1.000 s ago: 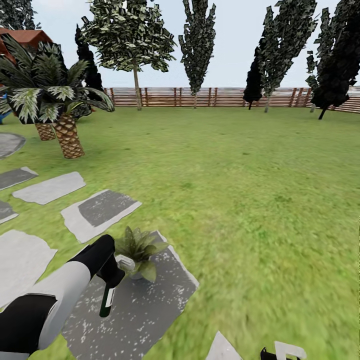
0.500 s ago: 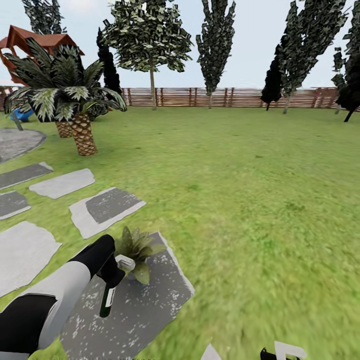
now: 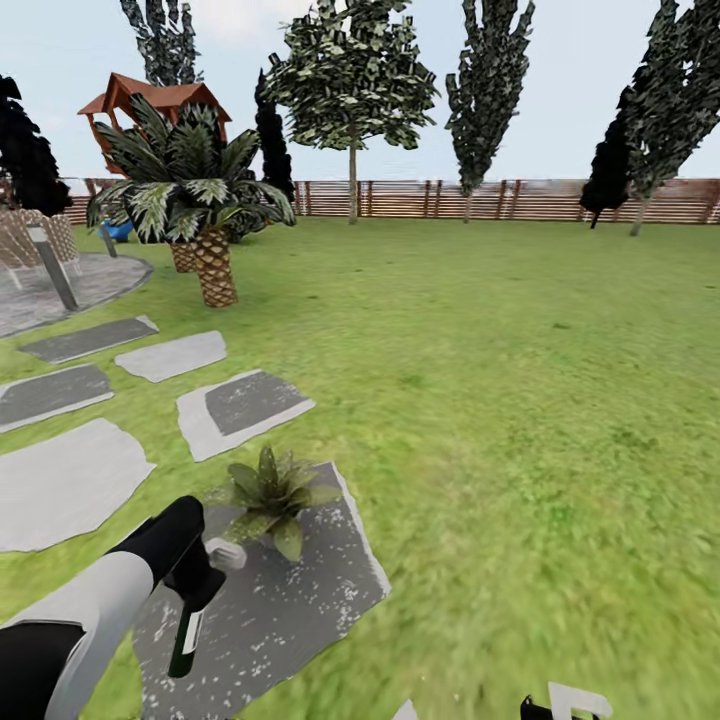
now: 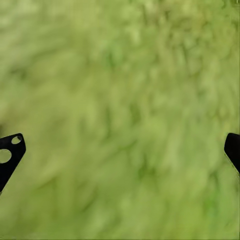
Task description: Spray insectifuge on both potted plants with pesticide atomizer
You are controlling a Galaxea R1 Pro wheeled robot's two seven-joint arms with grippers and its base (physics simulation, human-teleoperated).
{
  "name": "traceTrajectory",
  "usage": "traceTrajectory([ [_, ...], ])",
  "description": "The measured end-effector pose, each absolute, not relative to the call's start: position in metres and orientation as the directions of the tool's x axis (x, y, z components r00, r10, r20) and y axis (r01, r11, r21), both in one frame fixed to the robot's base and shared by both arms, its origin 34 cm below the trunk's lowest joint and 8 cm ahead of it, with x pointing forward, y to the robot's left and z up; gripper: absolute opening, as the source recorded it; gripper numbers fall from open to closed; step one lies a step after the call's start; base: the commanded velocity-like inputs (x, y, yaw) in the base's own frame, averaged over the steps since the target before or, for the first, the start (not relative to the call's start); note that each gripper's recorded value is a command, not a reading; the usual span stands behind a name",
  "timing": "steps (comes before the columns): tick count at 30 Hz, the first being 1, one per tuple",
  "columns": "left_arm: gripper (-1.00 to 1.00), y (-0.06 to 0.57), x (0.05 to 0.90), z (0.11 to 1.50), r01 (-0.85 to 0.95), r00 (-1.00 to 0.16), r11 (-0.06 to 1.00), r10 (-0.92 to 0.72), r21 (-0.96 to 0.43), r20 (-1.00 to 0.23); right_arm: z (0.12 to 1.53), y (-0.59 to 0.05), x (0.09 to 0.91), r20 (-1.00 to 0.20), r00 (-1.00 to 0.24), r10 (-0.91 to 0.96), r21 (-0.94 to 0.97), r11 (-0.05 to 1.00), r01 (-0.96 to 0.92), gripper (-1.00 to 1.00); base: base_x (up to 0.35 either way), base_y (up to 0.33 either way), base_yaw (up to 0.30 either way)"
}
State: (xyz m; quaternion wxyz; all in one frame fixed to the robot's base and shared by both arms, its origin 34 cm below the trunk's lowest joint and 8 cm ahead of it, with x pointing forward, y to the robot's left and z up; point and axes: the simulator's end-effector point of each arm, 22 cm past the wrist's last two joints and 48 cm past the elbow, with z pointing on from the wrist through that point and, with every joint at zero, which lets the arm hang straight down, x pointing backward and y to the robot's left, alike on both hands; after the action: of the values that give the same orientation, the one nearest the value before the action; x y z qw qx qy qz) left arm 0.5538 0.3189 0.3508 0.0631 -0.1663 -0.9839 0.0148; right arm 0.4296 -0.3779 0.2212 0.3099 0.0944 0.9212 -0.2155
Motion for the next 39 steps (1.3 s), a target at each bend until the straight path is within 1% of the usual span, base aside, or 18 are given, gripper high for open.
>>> traceTrajectory([
  [15, -1.0, 0.313, 0.55, 0.347, 0.29, -0.948, 0.953, 0.299, -0.088, 0.107, 0.222, -0.382, 0.43, -0.613, -0.789, 0.038, -0.342, 0.888, 0.308, 1.0, 0.241, -0.155, 0.016],
  [19, -1.0, 0.316, 0.549, 0.346, 0.289, -0.949, 0.954, 0.297, -0.085, 0.108, 0.222, -0.38, 0.43, -0.612, -0.79, 0.039, -0.341, 0.888, 0.308, 1.0, 0.025, -0.267, 0.115],
  [27, -1.0, 0.318, 0.547, 0.345, 0.287, -0.949, 0.954, 0.295, -0.083, 0.112, 0.222, -0.379, 0.43, -0.612, -0.79, 0.039, -0.34, 0.888, 0.308, 1.0, 0.001, -0.274, 0.269],
  [34, -1.0, 0.318, 0.529, 0.333, 0.285, -0.945, 0.954, 0.296, -0.09, 0.138, 0.221, -0.379, 0.43, -0.612, -0.79, 0.039, -0.34, 0.888, 0.308, 1.0, 0.0, -0.274, 0.275],
  [39, -1.0, 0.319, 0.529, 0.333, 0.285, -0.945, 0.954, 0.295, -0.089, 0.137, 0.222, -0.38, 0.43, -0.613, -0.789, 0.039, -0.34, 0.888, 0.308, 1.0, 0.0, -0.274, 0.068],
])
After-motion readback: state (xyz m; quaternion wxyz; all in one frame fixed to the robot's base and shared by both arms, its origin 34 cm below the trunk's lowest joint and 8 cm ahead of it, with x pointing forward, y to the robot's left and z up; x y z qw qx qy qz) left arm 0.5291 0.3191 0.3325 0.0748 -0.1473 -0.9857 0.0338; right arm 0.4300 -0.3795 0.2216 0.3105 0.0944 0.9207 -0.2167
